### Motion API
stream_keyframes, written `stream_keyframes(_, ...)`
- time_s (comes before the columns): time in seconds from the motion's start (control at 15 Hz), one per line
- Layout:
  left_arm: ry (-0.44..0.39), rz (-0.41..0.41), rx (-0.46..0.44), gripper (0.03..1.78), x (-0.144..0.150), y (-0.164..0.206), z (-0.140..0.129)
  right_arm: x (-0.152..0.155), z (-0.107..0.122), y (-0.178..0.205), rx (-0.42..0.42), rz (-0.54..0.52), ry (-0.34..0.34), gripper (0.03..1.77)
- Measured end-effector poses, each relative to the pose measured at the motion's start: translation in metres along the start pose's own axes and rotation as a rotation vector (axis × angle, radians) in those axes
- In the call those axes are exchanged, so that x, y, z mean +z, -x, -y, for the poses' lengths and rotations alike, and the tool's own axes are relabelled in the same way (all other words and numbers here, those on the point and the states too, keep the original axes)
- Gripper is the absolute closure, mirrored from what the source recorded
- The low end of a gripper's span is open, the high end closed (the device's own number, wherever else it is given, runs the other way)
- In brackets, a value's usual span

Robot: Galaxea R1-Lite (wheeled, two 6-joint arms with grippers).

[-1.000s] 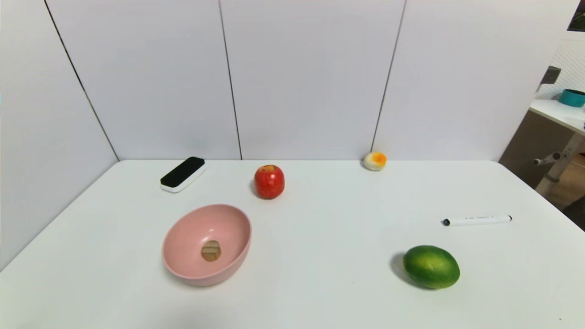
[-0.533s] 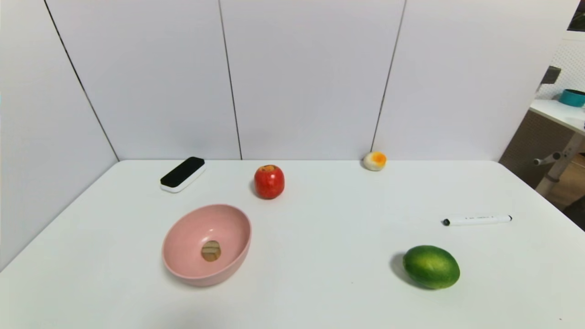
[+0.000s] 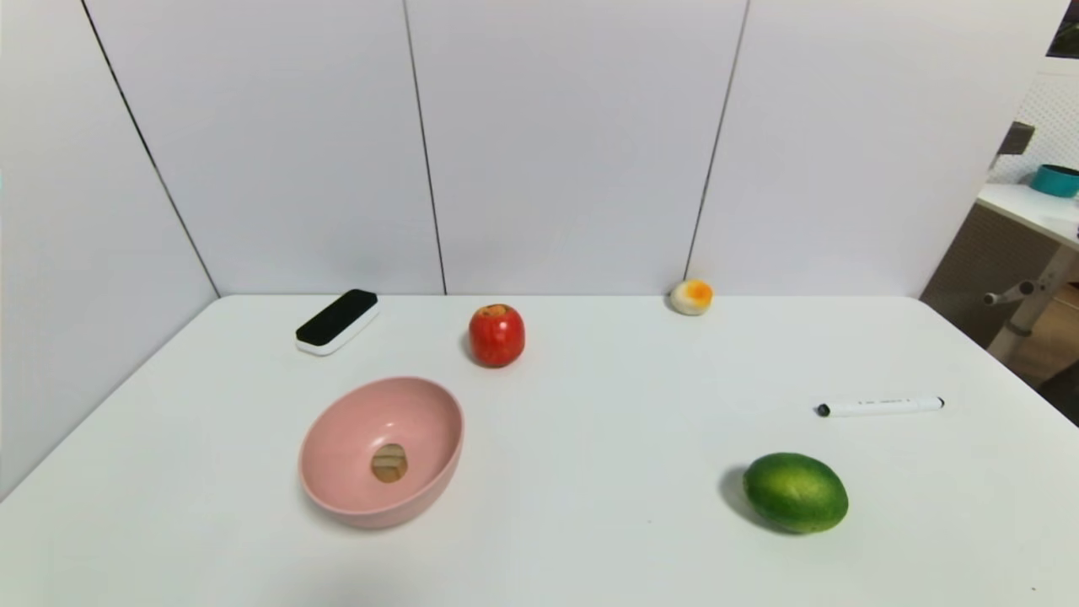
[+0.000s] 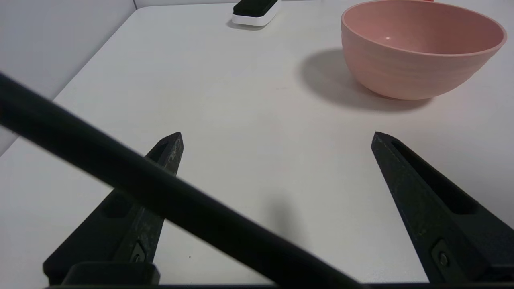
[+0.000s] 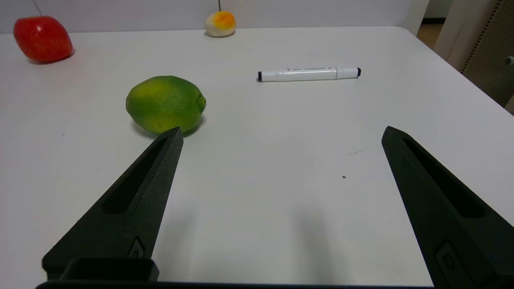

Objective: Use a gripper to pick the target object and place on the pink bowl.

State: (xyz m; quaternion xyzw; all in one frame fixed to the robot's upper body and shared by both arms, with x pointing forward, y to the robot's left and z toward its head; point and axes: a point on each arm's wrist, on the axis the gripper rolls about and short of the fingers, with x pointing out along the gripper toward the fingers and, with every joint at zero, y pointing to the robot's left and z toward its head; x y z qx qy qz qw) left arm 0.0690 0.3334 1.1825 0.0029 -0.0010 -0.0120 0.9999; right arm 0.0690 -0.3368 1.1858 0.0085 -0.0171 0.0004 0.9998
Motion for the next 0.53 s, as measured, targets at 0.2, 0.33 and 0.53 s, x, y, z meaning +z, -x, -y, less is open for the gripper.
stream_keyframes(0.2, -0.001, 0.0, 0.0, 0.12, 0.0, 0.0, 0.0, 0.0, 0.0, 0.0, -0.001, 0.0, 0.0, 0.09)
stream_keyframes(0.33, 0.0, 0.0, 0.0, 0.12, 0.0, 0.0, 0.0, 0.0002, 0.0, 0.0, 0.0, 0.002, 0.0, 0.09)
stream_keyframes(0.53, 0.0, 0.0, 0.0, 0.12, 0.0, 0.0, 0.0, 0.0006, 0.0, 0.0, 0.0, 0.005, 0.0, 0.09)
